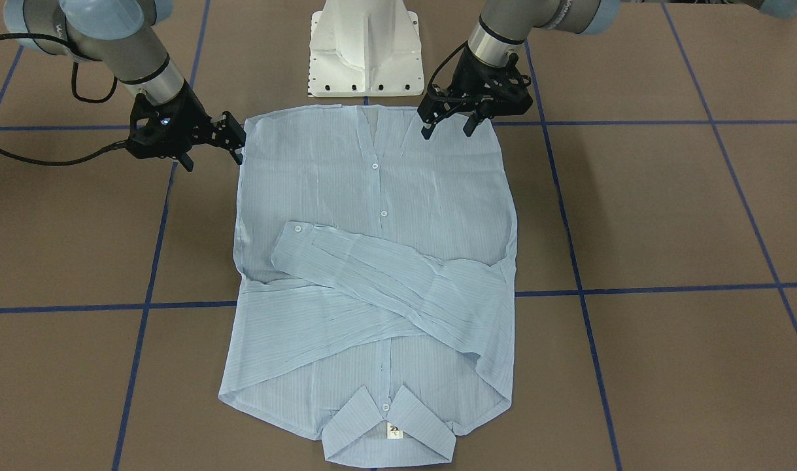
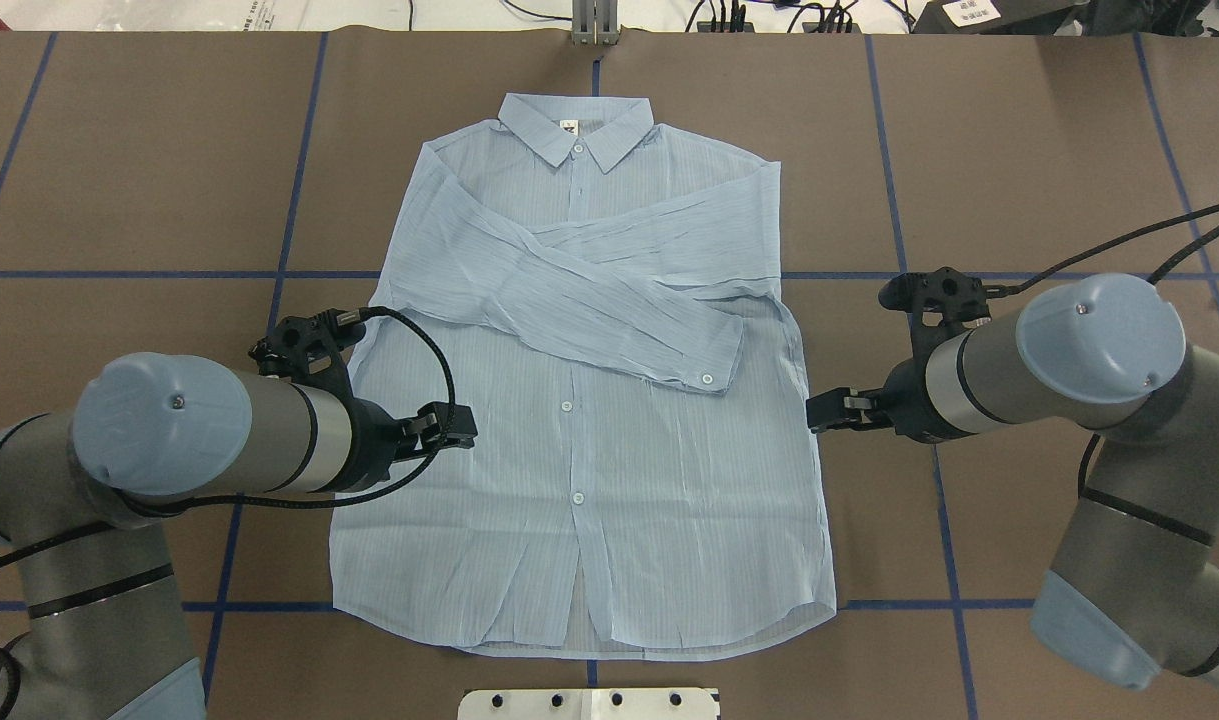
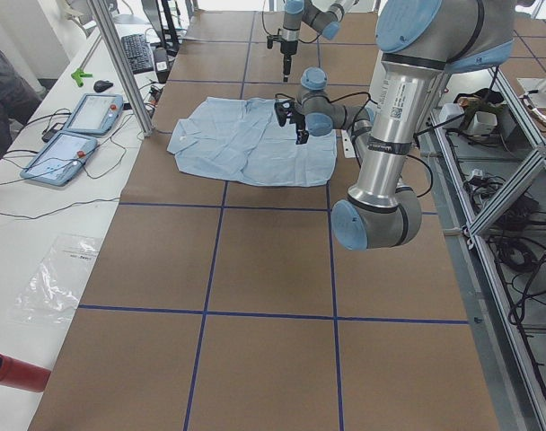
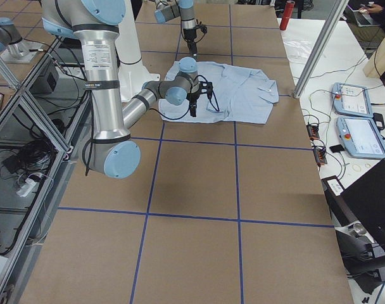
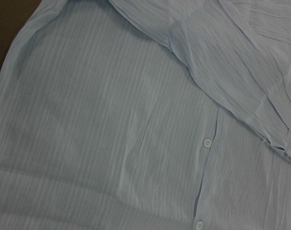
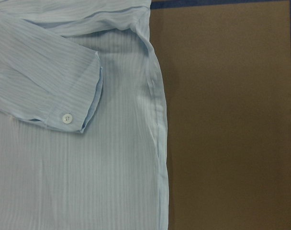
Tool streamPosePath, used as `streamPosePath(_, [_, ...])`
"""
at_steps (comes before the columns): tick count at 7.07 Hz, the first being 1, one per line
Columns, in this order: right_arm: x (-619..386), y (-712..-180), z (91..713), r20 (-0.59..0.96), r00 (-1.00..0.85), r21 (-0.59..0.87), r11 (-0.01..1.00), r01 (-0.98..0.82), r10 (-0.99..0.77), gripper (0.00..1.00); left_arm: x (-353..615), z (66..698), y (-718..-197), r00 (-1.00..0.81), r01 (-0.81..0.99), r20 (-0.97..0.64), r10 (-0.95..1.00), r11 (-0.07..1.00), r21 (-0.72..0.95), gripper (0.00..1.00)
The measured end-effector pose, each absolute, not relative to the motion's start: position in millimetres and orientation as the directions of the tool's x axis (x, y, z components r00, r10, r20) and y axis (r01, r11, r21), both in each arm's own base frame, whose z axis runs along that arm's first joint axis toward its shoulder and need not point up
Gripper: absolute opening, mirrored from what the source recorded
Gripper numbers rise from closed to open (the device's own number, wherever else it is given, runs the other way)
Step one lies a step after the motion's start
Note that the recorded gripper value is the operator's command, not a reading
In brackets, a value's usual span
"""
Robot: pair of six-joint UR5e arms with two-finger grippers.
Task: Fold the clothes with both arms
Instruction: 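Move both grippers to the shirt sides near the hem, then lower both grippers and grasp the hem corners nearest the robot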
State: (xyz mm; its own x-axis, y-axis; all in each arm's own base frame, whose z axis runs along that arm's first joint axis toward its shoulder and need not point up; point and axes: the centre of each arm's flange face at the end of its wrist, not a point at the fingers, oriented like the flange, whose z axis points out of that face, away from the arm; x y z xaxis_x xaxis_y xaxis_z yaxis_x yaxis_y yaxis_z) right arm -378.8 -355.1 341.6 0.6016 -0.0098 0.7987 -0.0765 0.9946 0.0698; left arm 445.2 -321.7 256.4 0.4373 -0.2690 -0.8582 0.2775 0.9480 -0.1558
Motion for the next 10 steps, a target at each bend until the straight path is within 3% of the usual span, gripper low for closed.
streamPosePath(5, [-441.8,-279.5,346.5,0.778,0.629,0.036,0.997,-0.066,0.014,1.0,435.8,308.5,-281.7,0.487,0.273,-0.834,-0.261,0.952,-0.139,0.98])
streamPosePath(8, [-466.7,-239.1,352.0,0.751,0.66,-0.009,1.0,-0.019,0.019,0.98,399.6,297.7,-270.2,0.461,0.275,-0.85,-0.255,0.952,-0.136,0.97])
streamPosePath(10, [-469.8,-232.2,354.8,0.739,0.673,-0.029,1.0,-0.011,0.028,0.85,392.3,289.5,-269.4,0.446,0.276,-0.859,-0.251,0.952,-0.135,0.97])
